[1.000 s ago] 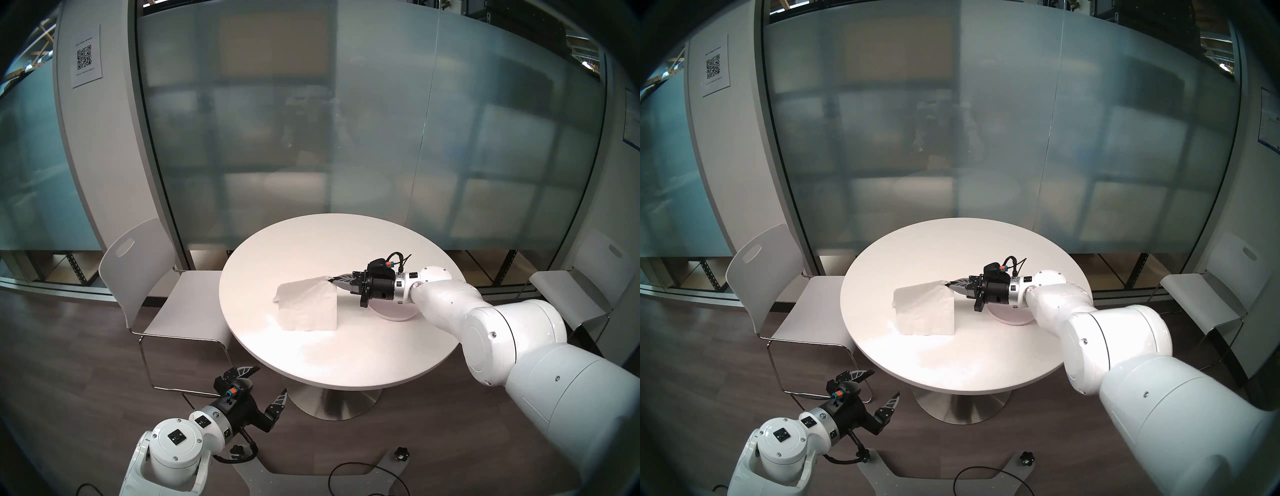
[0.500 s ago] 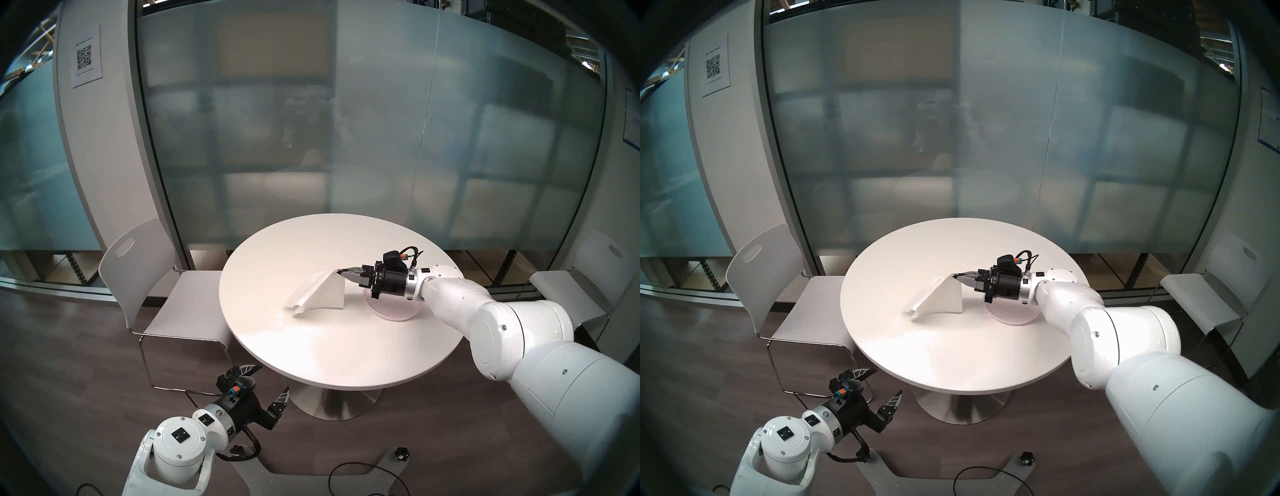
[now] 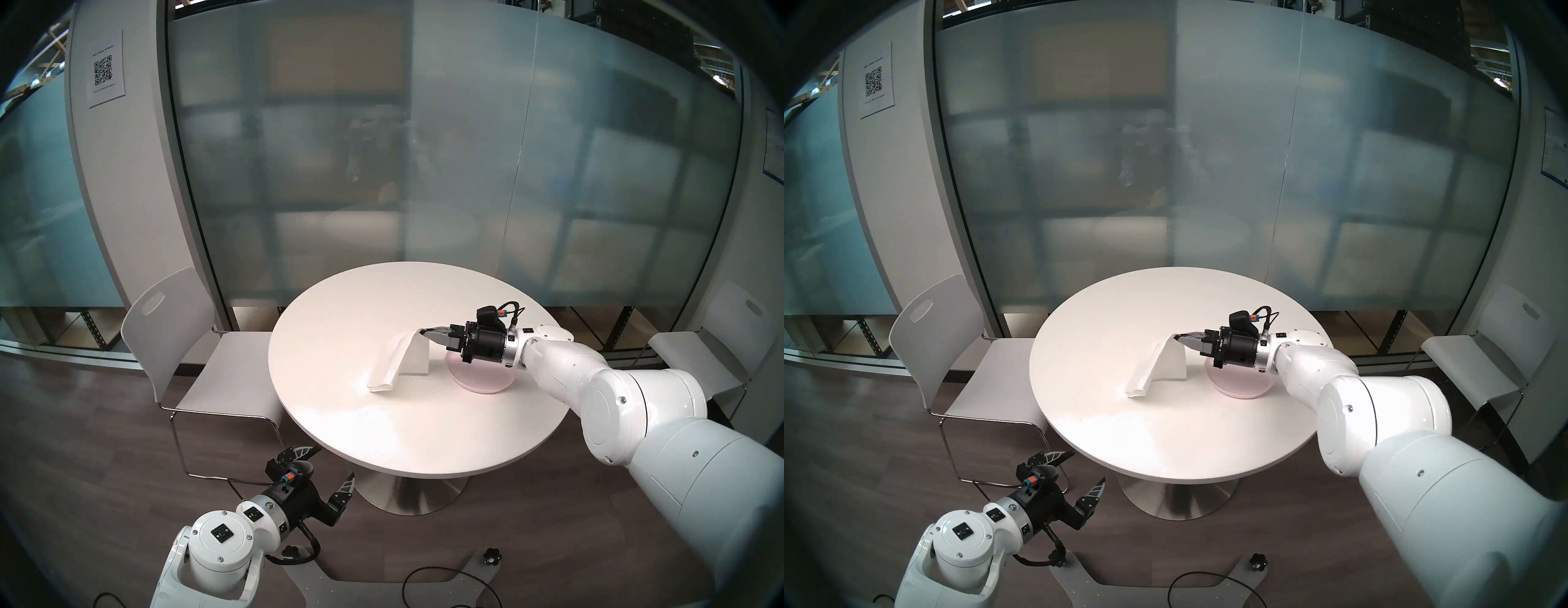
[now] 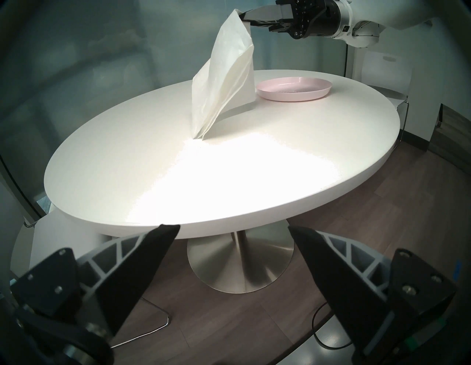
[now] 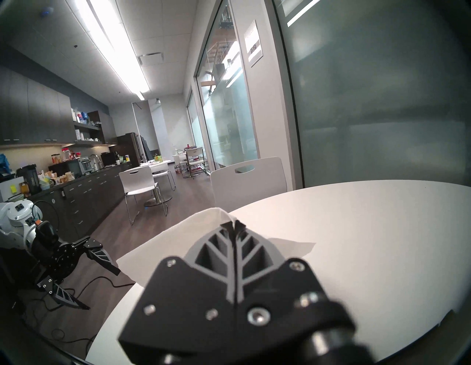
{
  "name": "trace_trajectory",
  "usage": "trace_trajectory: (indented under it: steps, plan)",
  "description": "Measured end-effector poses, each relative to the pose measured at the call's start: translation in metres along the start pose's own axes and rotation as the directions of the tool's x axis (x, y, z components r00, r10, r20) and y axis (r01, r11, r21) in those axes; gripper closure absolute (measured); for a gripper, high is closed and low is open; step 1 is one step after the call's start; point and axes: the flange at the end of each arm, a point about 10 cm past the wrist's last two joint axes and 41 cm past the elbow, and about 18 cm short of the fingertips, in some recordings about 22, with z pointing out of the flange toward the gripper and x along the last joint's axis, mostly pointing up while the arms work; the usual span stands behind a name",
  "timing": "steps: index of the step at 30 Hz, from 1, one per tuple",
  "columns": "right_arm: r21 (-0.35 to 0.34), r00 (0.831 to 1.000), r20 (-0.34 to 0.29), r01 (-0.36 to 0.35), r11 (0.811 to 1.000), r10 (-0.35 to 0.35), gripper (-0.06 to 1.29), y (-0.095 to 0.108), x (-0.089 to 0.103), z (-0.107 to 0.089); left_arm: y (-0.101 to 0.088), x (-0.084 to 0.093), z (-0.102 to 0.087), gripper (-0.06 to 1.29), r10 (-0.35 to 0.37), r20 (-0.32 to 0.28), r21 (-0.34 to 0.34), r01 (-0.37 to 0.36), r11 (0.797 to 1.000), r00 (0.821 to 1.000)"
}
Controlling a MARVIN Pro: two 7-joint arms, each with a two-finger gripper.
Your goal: Fold the napkin in half twice and place it beside the plate
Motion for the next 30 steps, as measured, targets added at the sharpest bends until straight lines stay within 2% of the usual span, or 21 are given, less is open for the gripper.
trace_trajectory:
  steps: [7,13,22,30]
  plan:
    - [0.006,1.0,-0.012,0.003,1.0,-0.003,1.25,0.0,0.006,0.006,0.002,-0.003,-0.002,0.0,-0.003,0.006,-0.002,0.003,1.0,1.0]
    - [0.01,0.998,-0.045,0.035,0.999,-0.035,1.25,0.003,0.022,0.013,-0.004,-0.004,-0.005,0.0,-0.008,0.007,0.023,0.008,1.0,1.0]
    - [0.019,0.992,-0.101,0.082,0.997,-0.079,1.25,0.005,0.045,0.027,-0.027,0.005,-0.01,0.0,-0.009,-0.022,0.103,0.011,0.995,1.0]
    - [0.022,0.992,-0.109,0.072,0.997,-0.069,1.25,0.004,0.047,0.03,-0.044,0.012,-0.013,0.0,-0.008,-0.045,0.16,0.015,0.987,0.999]
